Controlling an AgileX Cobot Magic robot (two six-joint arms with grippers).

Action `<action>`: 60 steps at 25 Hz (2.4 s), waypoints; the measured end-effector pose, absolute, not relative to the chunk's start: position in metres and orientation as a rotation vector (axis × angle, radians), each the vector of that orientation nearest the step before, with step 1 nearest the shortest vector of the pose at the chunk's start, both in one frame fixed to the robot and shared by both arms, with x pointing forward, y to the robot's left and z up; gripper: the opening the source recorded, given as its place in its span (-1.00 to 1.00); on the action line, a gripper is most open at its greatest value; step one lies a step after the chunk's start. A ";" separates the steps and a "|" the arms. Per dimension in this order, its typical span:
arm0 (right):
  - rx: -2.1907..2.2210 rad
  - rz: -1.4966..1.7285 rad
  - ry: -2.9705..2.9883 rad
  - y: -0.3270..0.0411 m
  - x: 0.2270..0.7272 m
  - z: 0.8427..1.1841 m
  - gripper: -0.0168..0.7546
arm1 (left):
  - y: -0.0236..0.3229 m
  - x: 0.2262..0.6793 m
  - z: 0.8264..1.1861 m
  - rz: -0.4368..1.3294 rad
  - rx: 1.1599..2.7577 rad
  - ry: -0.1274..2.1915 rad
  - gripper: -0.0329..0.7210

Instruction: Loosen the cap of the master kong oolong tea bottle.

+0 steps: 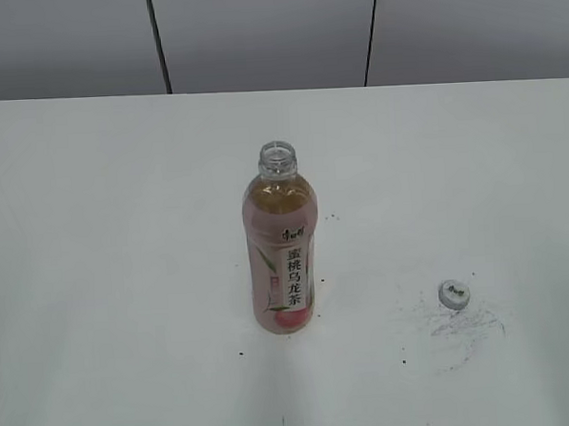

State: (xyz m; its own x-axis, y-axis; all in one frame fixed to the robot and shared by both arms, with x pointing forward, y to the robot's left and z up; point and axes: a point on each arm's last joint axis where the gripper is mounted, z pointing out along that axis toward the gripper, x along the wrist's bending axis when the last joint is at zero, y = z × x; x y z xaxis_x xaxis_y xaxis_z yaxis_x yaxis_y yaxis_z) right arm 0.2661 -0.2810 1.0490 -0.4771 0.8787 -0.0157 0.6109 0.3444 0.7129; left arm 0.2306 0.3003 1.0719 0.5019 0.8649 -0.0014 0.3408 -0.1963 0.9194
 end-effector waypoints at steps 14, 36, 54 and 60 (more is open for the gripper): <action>1.302 0.921 2.205 -0.281 0.266 1.050 0.48 | 0.300 0.231 1.072 0.672 1.762 1.016 0.39; 1.474 0.937 1.654 -0.293 0.229 1.053 0.48 | 0.297 0.227 1.072 0.971 1.515 1.423 0.39; 1.479 0.939 1.638 -0.293 0.230 1.053 0.48 | 0.297 0.226 1.072 0.939 1.544 1.375 0.36; 1.479 0.939 1.638 -0.293 0.230 1.053 0.48 | 0.297 0.226 1.072 0.939 1.544 1.375 0.32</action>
State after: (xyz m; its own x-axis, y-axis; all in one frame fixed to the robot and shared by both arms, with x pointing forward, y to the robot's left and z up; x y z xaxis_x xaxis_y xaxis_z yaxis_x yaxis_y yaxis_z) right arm 0.2298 -0.2928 1.0532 -0.0763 0.9961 -0.0432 0.4662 0.0739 0.8816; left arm 0.2264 0.2972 1.0715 0.1163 0.9932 -0.0013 0.3604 -0.0410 0.9319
